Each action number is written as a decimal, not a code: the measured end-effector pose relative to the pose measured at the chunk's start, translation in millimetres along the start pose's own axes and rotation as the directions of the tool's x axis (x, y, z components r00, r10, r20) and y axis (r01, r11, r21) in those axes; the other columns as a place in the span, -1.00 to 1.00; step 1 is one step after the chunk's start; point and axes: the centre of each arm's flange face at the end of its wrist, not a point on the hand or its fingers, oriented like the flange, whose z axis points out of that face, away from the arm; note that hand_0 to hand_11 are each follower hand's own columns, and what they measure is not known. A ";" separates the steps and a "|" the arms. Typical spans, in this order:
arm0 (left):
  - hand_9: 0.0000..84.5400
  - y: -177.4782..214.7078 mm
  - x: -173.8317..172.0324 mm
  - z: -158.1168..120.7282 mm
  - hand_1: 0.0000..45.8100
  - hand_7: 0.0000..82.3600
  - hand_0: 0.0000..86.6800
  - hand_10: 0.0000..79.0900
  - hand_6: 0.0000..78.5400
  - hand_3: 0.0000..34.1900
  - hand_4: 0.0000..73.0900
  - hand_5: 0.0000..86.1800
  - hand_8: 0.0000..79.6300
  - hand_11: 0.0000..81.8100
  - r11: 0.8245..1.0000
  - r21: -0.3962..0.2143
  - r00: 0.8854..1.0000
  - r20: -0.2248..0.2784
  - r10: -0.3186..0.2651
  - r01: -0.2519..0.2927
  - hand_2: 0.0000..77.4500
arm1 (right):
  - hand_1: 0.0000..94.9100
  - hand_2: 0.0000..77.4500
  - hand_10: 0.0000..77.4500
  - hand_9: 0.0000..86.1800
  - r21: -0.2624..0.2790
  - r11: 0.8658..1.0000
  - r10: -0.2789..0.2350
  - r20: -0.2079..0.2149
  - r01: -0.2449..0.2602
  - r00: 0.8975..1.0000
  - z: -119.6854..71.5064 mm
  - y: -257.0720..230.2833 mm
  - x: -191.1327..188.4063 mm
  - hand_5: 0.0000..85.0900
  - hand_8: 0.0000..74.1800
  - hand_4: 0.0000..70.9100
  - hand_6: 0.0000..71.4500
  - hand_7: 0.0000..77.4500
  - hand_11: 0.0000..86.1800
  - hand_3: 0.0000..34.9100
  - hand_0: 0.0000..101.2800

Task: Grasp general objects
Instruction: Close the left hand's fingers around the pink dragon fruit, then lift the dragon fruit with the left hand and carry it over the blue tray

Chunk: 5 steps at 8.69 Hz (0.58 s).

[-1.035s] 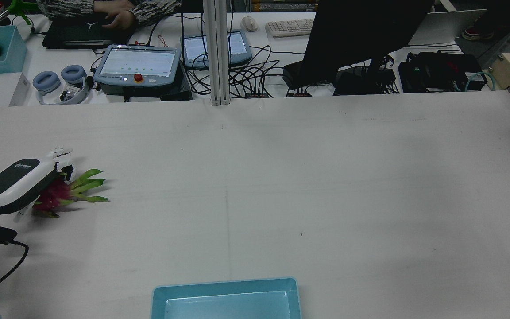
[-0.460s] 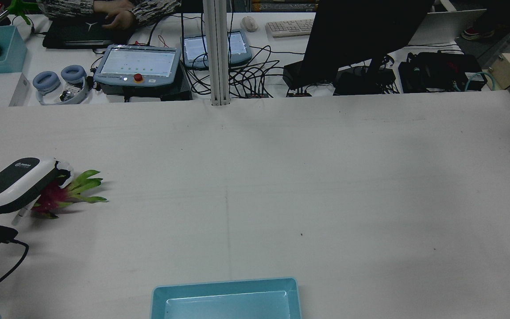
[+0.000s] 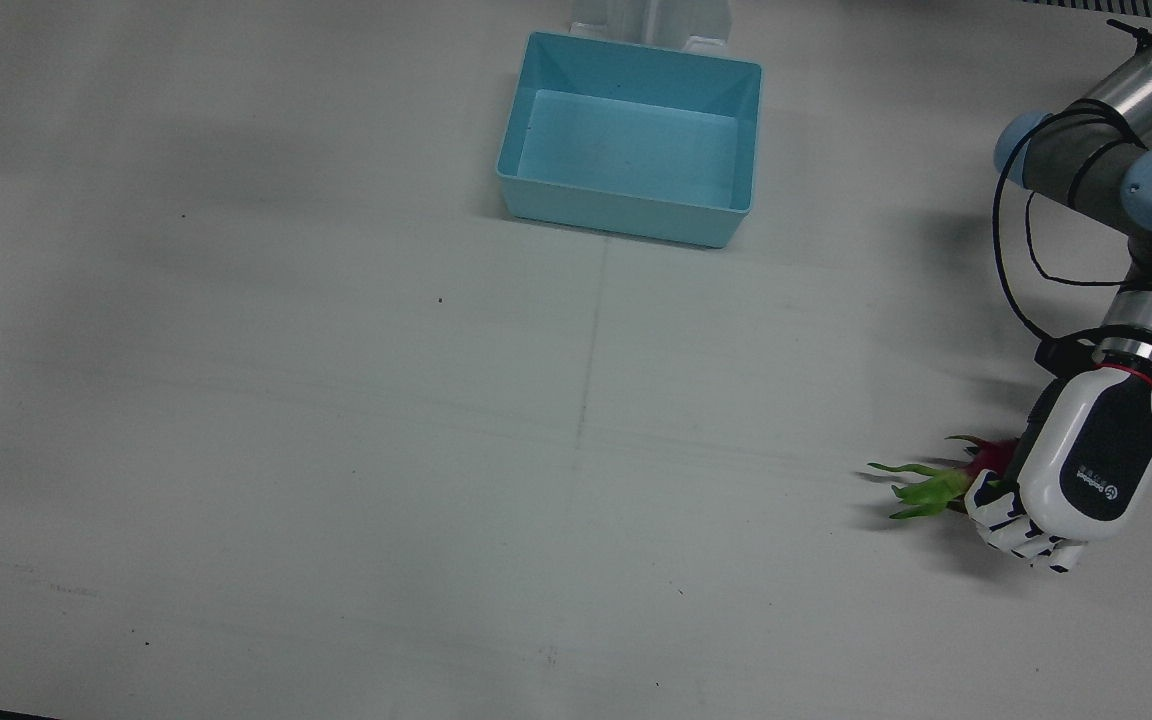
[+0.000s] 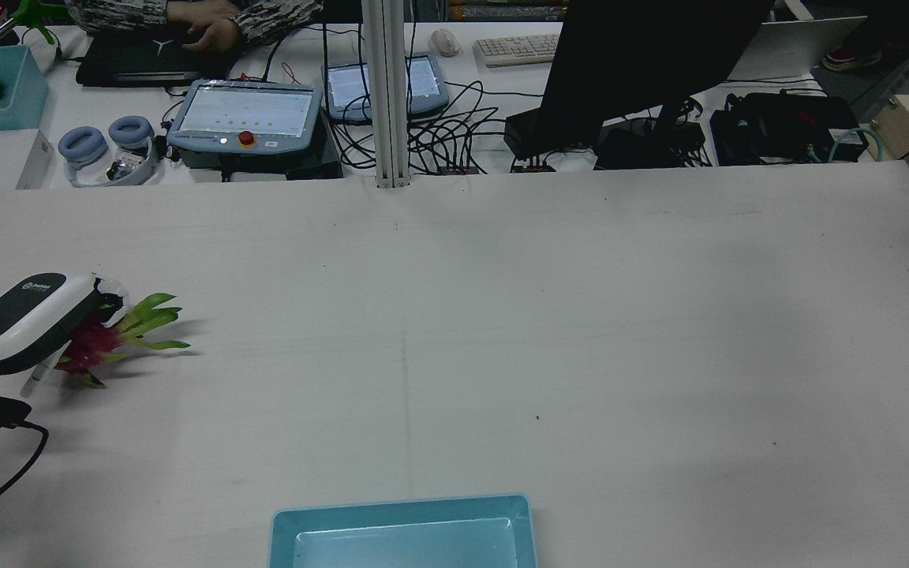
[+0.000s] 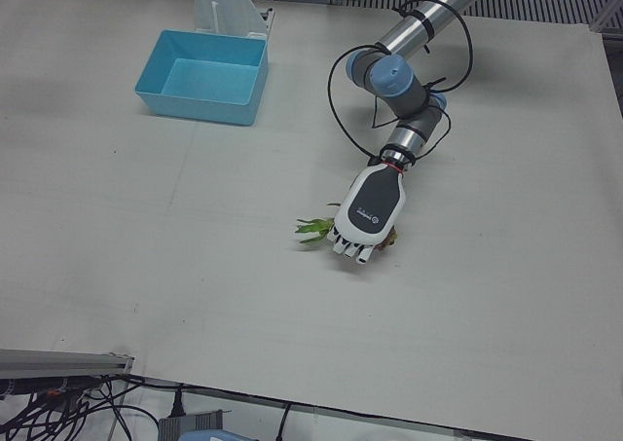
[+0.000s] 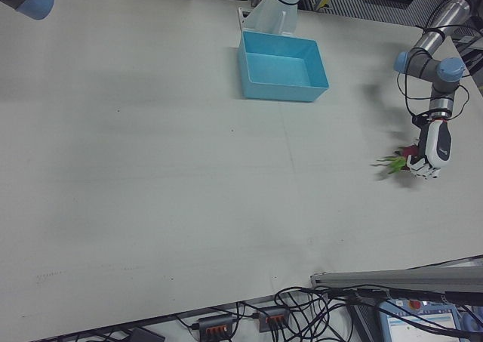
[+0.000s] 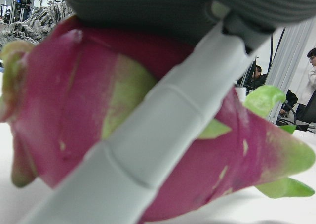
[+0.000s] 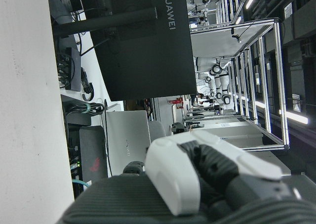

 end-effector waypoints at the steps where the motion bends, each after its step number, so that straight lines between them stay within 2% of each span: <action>1: 0.20 1.2 8.5 -0.6 -1.00 0.68 0.84 -0.57 0.35 -1.00 0.10 0.63 0.27 0.76 0.999 -0.012 0.999 -0.014 -0.031 0.031 -1.00 | 1.00 1.00 -1.00 -0.99 0.000 1.000 0.000 0.000 0.000 1.000 0.0 0.0 0.0 -1.00 -1.00 -1.00 -1.00 -1.00 -0.99 -1.00 -1.00; 2: 0.20 4.6 20.1 -0.8 -1.00 0.68 0.84 -0.57 0.35 -1.00 0.10 0.63 0.27 0.76 0.996 -0.042 0.996 -0.030 -0.080 0.078 -1.00 | 1.00 1.00 -1.00 -0.99 0.000 1.000 0.000 0.001 0.000 1.000 -0.2 -0.2 -0.1 -1.00 -1.00 -1.00 -1.00 -1.00 -0.99 -1.00 -1.00; 4: 0.20 18.6 61.1 -2.7 -1.00 0.70 0.84 -0.57 0.35 -1.00 0.15 0.63 0.27 0.77 0.974 -0.167 0.985 -0.060 -0.163 0.151 -1.00 | 1.00 1.00 -1.00 -0.99 0.000 1.000 0.000 0.000 0.000 1.000 -0.1 -0.2 0.0 -1.00 -1.00 -1.00 -1.00 -1.00 -0.99 -1.00 -1.00; 5: 0.20 26.5 82.2 -4.6 -1.00 0.70 0.85 -0.57 0.36 -1.00 0.55 0.61 0.27 0.77 0.955 -0.233 0.977 -0.062 -0.205 0.186 -1.00 | 1.00 1.00 -1.00 -0.99 0.000 1.000 0.000 0.000 0.000 1.000 -0.1 -0.1 -0.2 -1.00 -1.00 -1.00 -1.00 -1.00 -0.99 -1.00 -1.00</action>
